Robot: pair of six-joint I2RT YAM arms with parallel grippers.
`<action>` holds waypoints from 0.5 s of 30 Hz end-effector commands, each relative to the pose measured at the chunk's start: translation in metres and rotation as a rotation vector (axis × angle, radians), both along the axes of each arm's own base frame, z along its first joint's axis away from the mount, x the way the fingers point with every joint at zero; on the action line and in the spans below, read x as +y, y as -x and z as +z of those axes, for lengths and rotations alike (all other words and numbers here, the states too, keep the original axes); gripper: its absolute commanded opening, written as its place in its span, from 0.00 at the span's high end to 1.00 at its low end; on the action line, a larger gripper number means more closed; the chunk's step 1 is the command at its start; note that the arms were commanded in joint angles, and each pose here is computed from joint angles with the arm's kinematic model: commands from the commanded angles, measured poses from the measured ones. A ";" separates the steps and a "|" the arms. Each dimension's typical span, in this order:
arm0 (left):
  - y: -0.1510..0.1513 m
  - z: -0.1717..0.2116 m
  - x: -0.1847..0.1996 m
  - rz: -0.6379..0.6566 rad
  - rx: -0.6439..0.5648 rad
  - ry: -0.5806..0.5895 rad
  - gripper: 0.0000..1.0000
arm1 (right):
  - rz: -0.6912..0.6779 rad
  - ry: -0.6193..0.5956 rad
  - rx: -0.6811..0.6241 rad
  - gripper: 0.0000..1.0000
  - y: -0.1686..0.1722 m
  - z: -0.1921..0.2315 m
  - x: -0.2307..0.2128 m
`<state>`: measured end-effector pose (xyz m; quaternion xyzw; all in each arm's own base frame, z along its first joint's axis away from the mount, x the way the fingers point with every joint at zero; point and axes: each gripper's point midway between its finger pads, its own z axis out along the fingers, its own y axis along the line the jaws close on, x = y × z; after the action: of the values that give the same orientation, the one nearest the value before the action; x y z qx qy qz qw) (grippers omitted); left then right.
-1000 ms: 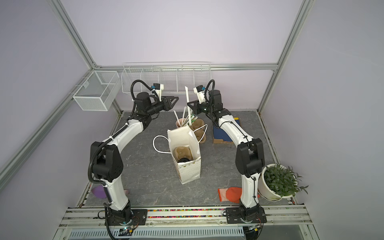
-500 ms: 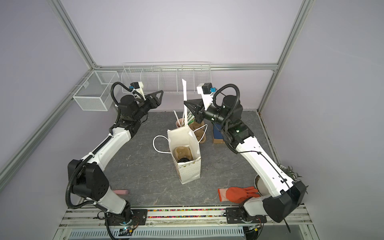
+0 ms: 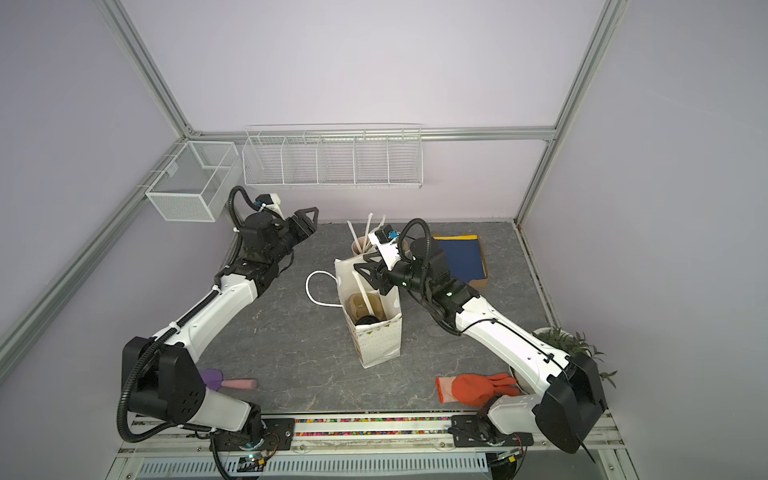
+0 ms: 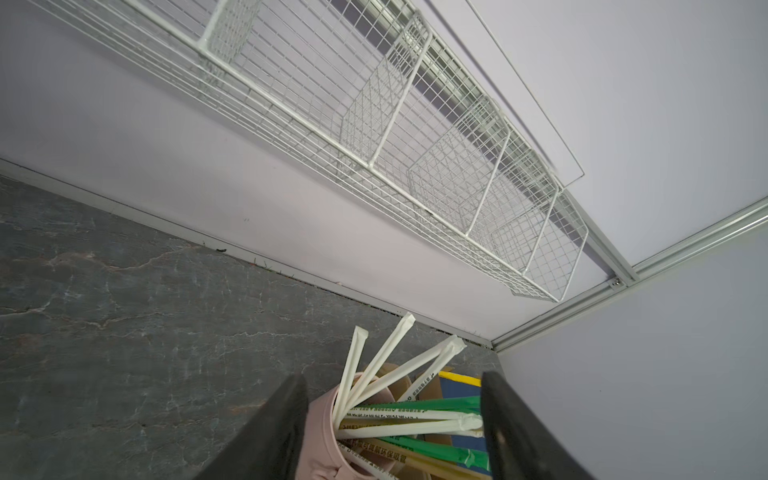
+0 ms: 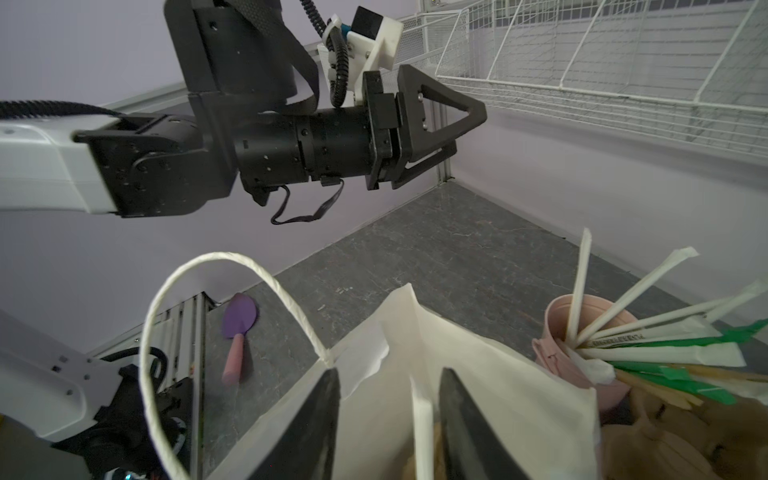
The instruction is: Pack the takeout coffee
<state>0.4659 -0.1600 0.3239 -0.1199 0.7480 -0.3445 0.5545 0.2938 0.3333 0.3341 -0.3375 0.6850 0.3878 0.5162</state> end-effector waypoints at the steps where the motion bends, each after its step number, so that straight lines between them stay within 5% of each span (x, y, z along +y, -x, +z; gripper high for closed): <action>1: 0.007 0.002 0.000 0.011 0.008 -0.010 0.33 | -0.054 -0.068 -0.119 0.34 -0.005 0.039 -0.007; 5: 0.018 0.004 -0.001 0.025 0.011 -0.041 0.33 | -0.287 -0.056 -0.163 0.24 -0.027 0.066 -0.051; 8: 0.029 0.009 -0.001 0.053 0.024 -0.061 0.33 | -0.452 -0.055 -0.050 0.24 -0.058 0.073 -0.102; 15: 0.058 0.028 0.009 0.138 0.044 -0.053 0.30 | -0.866 0.156 0.201 0.19 -0.125 0.004 -0.190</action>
<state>0.4167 -0.1684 0.3440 -0.1278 0.7611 -0.3080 0.5563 0.4017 0.1684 0.4088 -0.0716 0.7589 0.2055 0.6138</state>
